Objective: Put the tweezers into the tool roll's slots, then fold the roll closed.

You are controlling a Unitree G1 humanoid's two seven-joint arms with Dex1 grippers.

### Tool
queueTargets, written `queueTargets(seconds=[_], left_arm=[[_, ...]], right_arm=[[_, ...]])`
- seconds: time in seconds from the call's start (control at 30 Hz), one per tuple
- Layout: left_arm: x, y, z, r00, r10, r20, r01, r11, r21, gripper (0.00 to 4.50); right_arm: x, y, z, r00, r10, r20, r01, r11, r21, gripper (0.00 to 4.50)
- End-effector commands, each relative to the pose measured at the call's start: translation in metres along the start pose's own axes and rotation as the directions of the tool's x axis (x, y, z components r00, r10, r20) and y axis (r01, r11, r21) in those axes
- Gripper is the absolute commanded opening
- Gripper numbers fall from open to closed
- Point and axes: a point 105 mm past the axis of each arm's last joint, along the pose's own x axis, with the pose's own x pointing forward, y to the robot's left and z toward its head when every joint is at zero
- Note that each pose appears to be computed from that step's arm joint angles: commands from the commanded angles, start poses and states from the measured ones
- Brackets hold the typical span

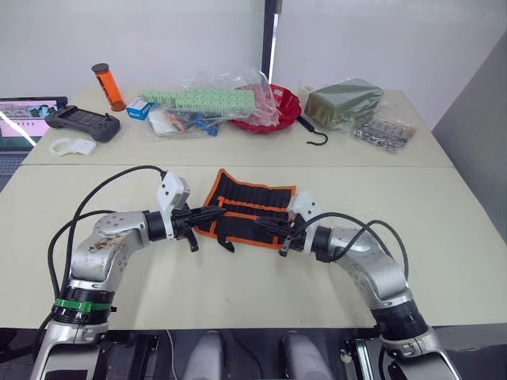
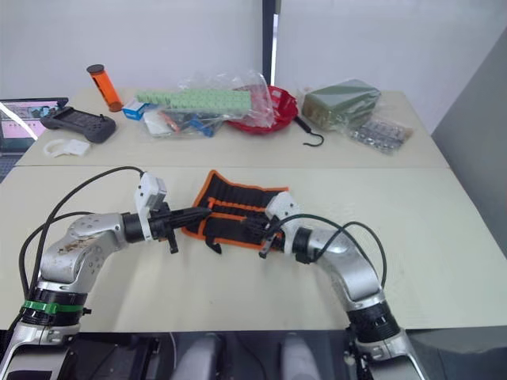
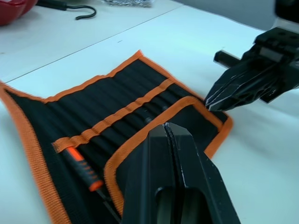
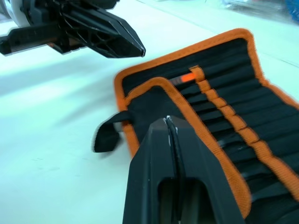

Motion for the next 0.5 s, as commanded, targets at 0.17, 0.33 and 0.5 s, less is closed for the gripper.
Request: queueTargets(seconds=[0.17, 0.33, 0.5], left_arm=[[-0.027, -0.009, 0.02, 0.998, -0.037, -0.044, 0.042, 0.99, 0.134, 2.42], [-0.048, -0.012, 0.023, 0.992, -0.044, -0.121, 0.068, 0.977, 0.203, 4.08], [-0.061, -0.023, 0.031, 0.987, -0.061, -0.15, 0.1, 0.959, 0.265, 4.48]], right_arm=[[-0.038, 0.001, 0.009, 1.0, -0.017, 0.002, 0.017, 0.977, 0.211, 2.81], [-0.057, -0.022, 0.002, 0.989, -0.149, -0.02, 0.146, 0.915, 0.377, 4.5], [-0.055, -0.041, 0.002, 0.981, -0.189, -0.046, 0.188, 0.868, 0.459, 4.5]])
